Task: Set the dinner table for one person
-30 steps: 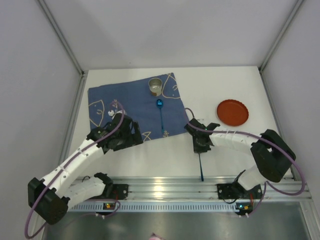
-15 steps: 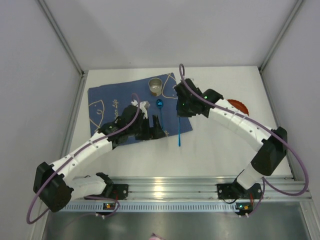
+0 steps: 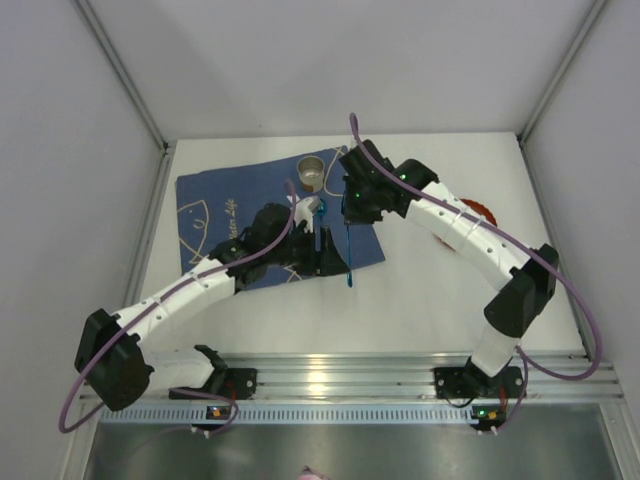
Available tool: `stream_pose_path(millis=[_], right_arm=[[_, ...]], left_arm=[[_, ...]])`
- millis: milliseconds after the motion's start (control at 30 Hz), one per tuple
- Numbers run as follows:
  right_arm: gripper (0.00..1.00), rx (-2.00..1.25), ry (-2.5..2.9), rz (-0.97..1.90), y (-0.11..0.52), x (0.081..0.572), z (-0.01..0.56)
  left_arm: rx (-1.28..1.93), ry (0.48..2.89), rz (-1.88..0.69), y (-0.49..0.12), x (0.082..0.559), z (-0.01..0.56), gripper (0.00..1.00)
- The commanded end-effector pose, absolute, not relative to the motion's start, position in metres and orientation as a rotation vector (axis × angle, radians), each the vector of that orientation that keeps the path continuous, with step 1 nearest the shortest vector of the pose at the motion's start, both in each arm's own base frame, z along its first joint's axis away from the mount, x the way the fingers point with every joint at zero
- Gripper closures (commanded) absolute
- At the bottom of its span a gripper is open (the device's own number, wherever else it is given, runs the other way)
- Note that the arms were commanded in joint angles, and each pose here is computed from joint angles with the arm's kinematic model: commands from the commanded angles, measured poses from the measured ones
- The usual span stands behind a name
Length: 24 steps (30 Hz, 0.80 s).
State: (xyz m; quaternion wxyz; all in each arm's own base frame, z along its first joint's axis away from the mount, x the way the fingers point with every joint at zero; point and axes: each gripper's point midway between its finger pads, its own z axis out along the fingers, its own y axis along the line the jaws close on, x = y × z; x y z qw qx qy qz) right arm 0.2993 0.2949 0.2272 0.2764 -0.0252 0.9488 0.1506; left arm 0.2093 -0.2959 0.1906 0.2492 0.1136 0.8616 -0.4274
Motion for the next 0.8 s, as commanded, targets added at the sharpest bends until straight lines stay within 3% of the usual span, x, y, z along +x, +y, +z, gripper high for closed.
stream_pose_path(millis=[0, 267, 333, 367, 400, 433, 600, 633, 700, 733, 767], right_arm=[[1.00, -0.074, 2.539, 0.469, 0.305, 0.293, 0.241], [1.00, -0.035, 2.546, 0.570, 0.315, 0.295, 0.243], [1.00, -0.030, 2.557, 0.582, 0.316, 0.294, 0.239], [1.00, -0.027, 2.553, 0.587, 0.316, 0.295, 0.239], [1.00, -0.028, 2.552, 0.592, 0.317, 0.295, 0.239], [1.00, -0.027, 2.558, 0.593, 0.317, 0.295, 0.236], [1.00, -0.019, 2.552, 0.601, 0.315, 0.297, 0.233], [0.93, -0.020, 2.558, 0.598, 0.313, 0.298, 0.231], [0.59, -0.022, 2.571, 0.579, 0.309, 0.298, 0.225], [0.34, -0.022, 2.574, 0.571, 0.305, 0.299, 0.223], [0.01, -0.026, 2.579, 0.566, 0.303, 0.299, 0.221]], left_arm=[[0.378, 2.245, -1.255, -0.312, 0.214, 0.214, 0.32], [0.408, 2.264, -1.316, -0.322, 0.208, 0.206, 0.38], [0.419, 2.266, -1.328, -0.325, 0.207, 0.205, 0.48], [0.415, 2.270, -1.330, -0.325, 0.208, 0.205, 0.69], [0.416, 2.269, -1.338, -0.326, 0.207, 0.205, 0.81], [0.410, 2.266, -1.341, -0.326, 0.208, 0.206, 1.00], [0.408, 2.260, -1.366, -0.325, 0.203, 0.204, 1.00], [0.409, 2.274, -1.349, -0.323, 0.204, 0.200, 1.00], [0.403, 2.325, -1.290, -0.313, 0.204, 0.189, 1.00], [0.404, 2.342, -1.281, -0.308, 0.204, 0.185, 1.00], [0.399, 2.367, -1.274, -0.301, 0.203, 0.181, 1.00]])
